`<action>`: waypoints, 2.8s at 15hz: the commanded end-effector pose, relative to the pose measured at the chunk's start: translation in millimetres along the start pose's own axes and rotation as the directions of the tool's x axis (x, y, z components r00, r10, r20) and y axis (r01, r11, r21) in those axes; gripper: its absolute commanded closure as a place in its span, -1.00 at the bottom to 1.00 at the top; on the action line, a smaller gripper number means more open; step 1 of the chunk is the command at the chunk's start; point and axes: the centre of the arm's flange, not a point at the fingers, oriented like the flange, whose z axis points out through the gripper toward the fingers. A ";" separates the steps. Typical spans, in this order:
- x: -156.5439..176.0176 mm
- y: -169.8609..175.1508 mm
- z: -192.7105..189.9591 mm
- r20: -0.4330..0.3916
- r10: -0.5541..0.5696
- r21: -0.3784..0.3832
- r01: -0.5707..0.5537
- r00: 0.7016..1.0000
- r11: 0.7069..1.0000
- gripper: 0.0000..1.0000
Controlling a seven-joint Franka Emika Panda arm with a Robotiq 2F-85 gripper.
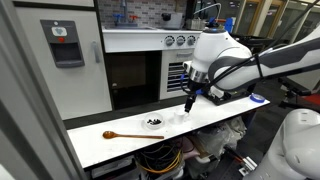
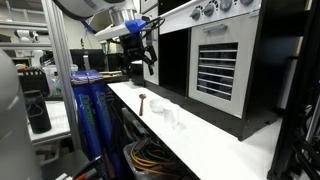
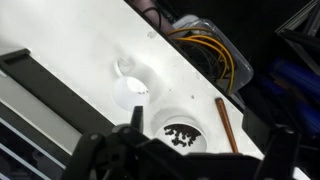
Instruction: Use the wooden spoon to mix in the bowl
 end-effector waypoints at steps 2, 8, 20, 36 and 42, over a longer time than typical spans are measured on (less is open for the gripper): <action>54.6 -5.9 20.3 -0.058 -0.204 0.012 0.205 0.977 0.979 -1.00; 100.2 -36.7 39.5 -0.099 -0.398 0.045 0.404 0.912 0.914 -1.00; 106.2 -68.0 81.6 -0.082 -0.496 0.135 0.503 0.864 0.854 -1.00; 123.2 -61.5 75.2 -0.084 -0.488 0.130 0.495 0.869 0.859 -1.00; 158.5 -85.1 62.1 -0.121 -0.532 0.108 0.544 0.838 0.832 -1.00</action>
